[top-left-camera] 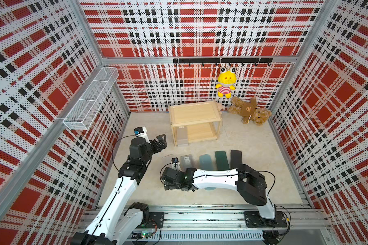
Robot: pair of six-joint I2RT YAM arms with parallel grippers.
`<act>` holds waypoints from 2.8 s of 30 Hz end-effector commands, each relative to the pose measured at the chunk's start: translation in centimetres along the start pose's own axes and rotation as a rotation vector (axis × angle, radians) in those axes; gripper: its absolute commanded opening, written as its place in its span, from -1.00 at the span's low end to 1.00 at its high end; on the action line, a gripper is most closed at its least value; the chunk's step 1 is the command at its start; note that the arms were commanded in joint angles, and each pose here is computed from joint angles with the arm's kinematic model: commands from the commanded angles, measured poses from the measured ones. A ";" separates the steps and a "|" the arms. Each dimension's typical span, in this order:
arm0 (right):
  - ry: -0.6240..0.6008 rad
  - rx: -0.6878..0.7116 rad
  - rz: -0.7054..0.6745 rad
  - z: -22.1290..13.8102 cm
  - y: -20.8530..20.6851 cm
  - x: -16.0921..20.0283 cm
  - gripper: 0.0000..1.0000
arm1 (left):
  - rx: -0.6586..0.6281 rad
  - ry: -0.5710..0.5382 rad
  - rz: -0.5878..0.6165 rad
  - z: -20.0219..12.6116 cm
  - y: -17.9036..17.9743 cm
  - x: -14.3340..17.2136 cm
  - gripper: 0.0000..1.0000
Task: Remove the pencil cases from the shelf
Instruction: Place the pencil case at the center of the board, then pick up the pencil case from the shelf.
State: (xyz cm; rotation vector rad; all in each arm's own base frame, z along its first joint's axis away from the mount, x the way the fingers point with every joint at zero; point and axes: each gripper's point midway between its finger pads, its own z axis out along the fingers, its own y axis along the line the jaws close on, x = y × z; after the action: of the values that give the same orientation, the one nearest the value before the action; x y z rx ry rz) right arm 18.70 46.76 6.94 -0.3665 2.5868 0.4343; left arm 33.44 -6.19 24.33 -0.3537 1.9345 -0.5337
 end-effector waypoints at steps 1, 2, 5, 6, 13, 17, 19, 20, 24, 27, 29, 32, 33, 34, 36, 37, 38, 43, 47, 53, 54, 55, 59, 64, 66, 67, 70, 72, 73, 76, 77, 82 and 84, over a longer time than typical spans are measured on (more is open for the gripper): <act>-0.160 -0.032 -0.057 -5.4 0.8 -4.6 0.99 | -0.001 -0.031 -0.013 -0.4 0.3 -0.3 0.98; -0.197 -0.033 -0.078 -6.7 0.8 -5.7 0.99 | -0.007 -0.034 -0.017 -0.5 0.4 -0.2 0.98; -0.321 0.017 -0.105 -11.6 -0.7 -9.7 0.99 | 0.018 -0.011 -0.009 -0.3 -0.4 1.1 0.98; -0.361 0.033 -0.097 -13.3 -1.8 -11.1 0.99 | 0.013 0.000 -0.002 -0.1 -0.9 1.7 0.98; -0.568 0.071 0.069 -24.0 -12.2 -19.0 0.99 | -0.030 0.045 0.028 2.1 -4.9 7.3 0.98; -0.616 0.104 0.107 -26.6 -16.5 -21.1 0.99 | -0.134 0.011 0.085 3.4 -6.0 9.6 0.98; -0.608 0.087 0.136 -26.5 -17.8 -21.7 0.99 | -0.179 -0.002 0.134 4.6 -6.4 10.3 0.98; -0.607 0.078 0.144 -26.3 -18.3 -21.9 0.99 | -0.195 0.001 0.171 5.4 -6.7 10.8 0.99; -0.602 0.075 0.155 -26.0 -19.4 -22.2 0.99 | -0.237 0.049 0.330 8.9 -8.7 13.1 1.00; -0.596 0.082 0.156 -25.6 -19.8 -22.3 0.99 | -0.273 0.052 0.405 10.7 -9.4 14.0 0.99; -0.594 0.077 0.158 -25.4 -19.9 -22.2 0.99 | -0.291 0.057 0.449 11.8 -9.6 14.6 0.98; -0.580 0.074 0.159 -24.7 -20.1 -21.8 0.99 | -0.307 0.067 0.505 12.9 -10.0 15.2 0.98; -0.574 0.077 0.160 -24.4 -20.2 -21.7 0.99 | -0.314 0.070 0.520 13.1 -10.1 15.3 0.98; -0.569 0.077 0.160 -24.1 -20.3 -21.6 0.99 | -0.329 0.074 0.536 13.4 -10.0 15.5 0.98; -0.559 0.077 0.162 -23.6 -20.3 -21.4 0.99 | -0.365 0.083 0.568 13.8 -9.5 15.7 0.98; -0.556 0.076 0.163 -23.5 -20.4 -21.4 0.99 | -0.383 0.091 0.586 14.1 -9.1 16.0 0.98; -0.554 0.077 0.164 -23.3 -20.4 -21.3 0.99 | -0.397 0.100 0.600 14.4 -8.8 16.2 0.98; -0.546 0.077 0.169 -22.6 -20.5 -21.1 0.99 | -0.448 0.132 0.653 15.5 -7.6 17.2 0.98; -0.535 0.082 0.170 -22.0 -20.7 -20.7 0.99 | -0.498 0.122 0.683 15.7 -6.7 17.0 0.98; -0.514 0.082 0.169 -21.1 -20.8 -20.2 0.99 | -0.544 0.099 0.680 15.2 -5.4 16.2 0.98; -0.512 0.083 0.170 -21.0 -20.8 -20.1 0.99 | -0.550 0.099 0.675 15.2 -5.0 16.1 0.98; -0.511 0.083 0.172 -20.9 -20.8 -20.1 0.99 | -0.554 0.104 0.669 15.3 -4.6 16.1 0.98; -0.501 0.081 0.172 -20.4 -20.8 -20.0 0.99 | -0.565 0.109 0.656 15.2 -3.8 16.2 0.98; -0.491 0.077 0.174 -19.9 -20.6 -20.0 0.99 | -0.566 0.111 0.620 15.2 -2.7 16.0 0.98; -0.488 0.074 0.176 -19.8 -20.6 -20.0 0.99 | -0.559 0.127 0.603 15.5 -2.2 16.3 0.98; -0.487 0.074 0.175 -19.8 -20.6 -19.9 0.99 | -0.557 0.129 0.595 15.6 -2.0 16.3 0.98; -0.482 0.078 0.175 -19.6 -20.6 -19.9 0.99 | -0.548 0.138 0.574 15.8 -1.6 16.3 0.98; -0.480 0.079 0.178 -19.6 -20.7 -19.8 0.99 | -0.534 0.142 0.556 16.1 -1.6 16.3 0.98; -0.481 0.077 0.178 -19.6 -20.6 -19.8 0.99 | -0.529 0.143 0.549 16.2 -1.5 16.3 0.98; -0.481 0.076 0.178 -19.6 -20.6 -19.8 0.99 | -0.515 0.155 0.529 16.7 -1.3 16.4 0.98; -0.481 0.077 0.177 -19.5 -20.6 -19.9 0.99 | -0.508 0.157 0.522 16.8 -1.3 16.3 0.98; -0.477 0.074 0.177 -19.4 -20.5 -19.9 0.99 | -0.476 0.172 0.488 17.5 -1.2 16.2 0.98; -0.474 0.074 0.176 -19.4 -20.5 -19.8 0.99 | -0.468 0.183 0.476 17.8 -1.1 16.2 0.98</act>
State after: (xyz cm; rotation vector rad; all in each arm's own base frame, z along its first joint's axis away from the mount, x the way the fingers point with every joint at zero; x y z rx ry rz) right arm 33.80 24.29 28.56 -0.0109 2.1653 0.4209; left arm 42.63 -18.16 5.53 -0.1082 2.2212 0.2835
